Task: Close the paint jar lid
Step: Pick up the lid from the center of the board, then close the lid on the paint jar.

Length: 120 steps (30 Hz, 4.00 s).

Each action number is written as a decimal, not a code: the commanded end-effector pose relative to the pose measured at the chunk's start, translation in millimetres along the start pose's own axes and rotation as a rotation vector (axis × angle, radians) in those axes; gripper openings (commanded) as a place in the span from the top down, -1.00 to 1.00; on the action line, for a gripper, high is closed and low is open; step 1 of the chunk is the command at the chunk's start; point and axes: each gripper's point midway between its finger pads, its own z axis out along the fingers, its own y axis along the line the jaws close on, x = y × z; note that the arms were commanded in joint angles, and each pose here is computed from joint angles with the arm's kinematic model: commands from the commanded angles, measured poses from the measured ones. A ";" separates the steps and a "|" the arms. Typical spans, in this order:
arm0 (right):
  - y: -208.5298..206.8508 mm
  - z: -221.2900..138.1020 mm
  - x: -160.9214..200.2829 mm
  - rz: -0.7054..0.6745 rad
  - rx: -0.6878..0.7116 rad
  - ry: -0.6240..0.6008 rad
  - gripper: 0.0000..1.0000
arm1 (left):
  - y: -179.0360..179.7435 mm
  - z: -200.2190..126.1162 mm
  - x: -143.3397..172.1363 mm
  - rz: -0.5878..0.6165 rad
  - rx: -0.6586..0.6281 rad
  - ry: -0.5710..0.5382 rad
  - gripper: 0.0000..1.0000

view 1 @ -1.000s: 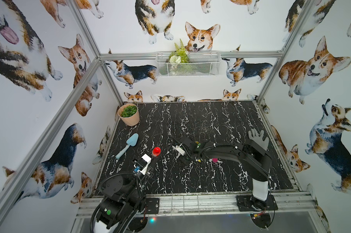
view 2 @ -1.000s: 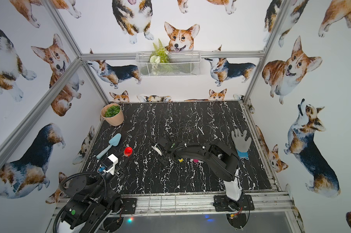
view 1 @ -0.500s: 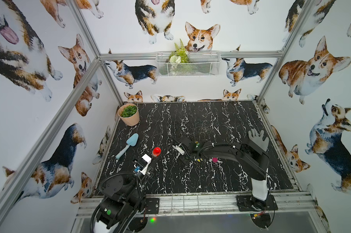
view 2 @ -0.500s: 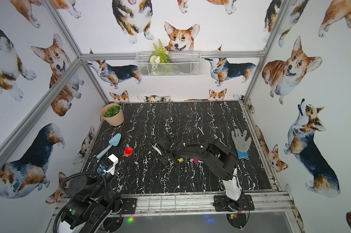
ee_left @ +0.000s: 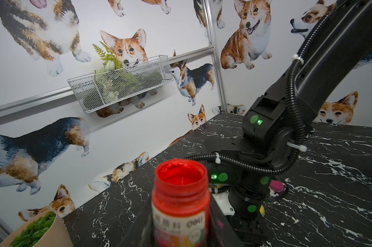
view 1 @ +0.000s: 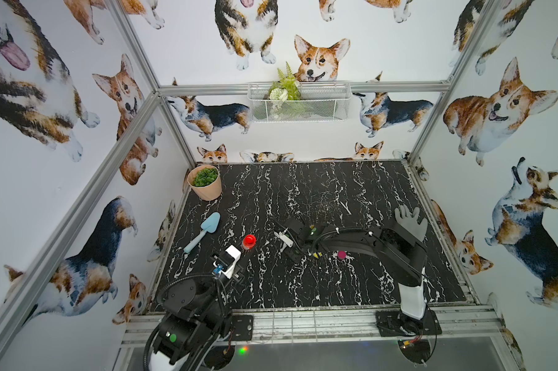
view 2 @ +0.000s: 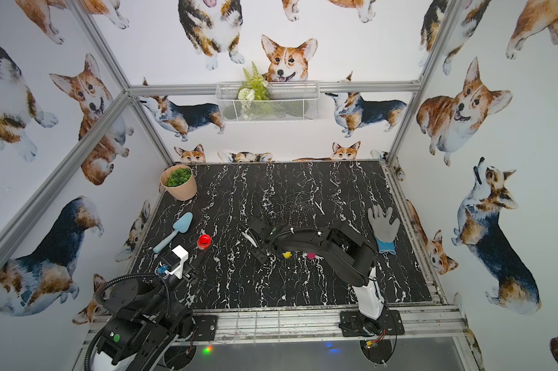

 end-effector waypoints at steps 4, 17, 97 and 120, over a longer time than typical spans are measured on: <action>0.1 1.8 -0.6 0.012 0.001 0.007 0.03 | -1.7 -0.2 -2.0 0.007 0.010 -0.009 0.30; -1.2 2.7 -0.4 0.012 0.009 0.011 0.06 | -1.6 -0.2 -1.7 0.008 0.010 -0.007 0.29; 99.6 -263.7 -125.5 -0.304 -0.535 -0.503 0.30 | -16.9 29.3 30.2 -0.045 0.124 0.127 0.28; 110.0 -250.3 -124.9 -0.318 -0.564 -0.457 0.31 | -16.6 28.8 29.4 -0.038 0.122 0.123 0.28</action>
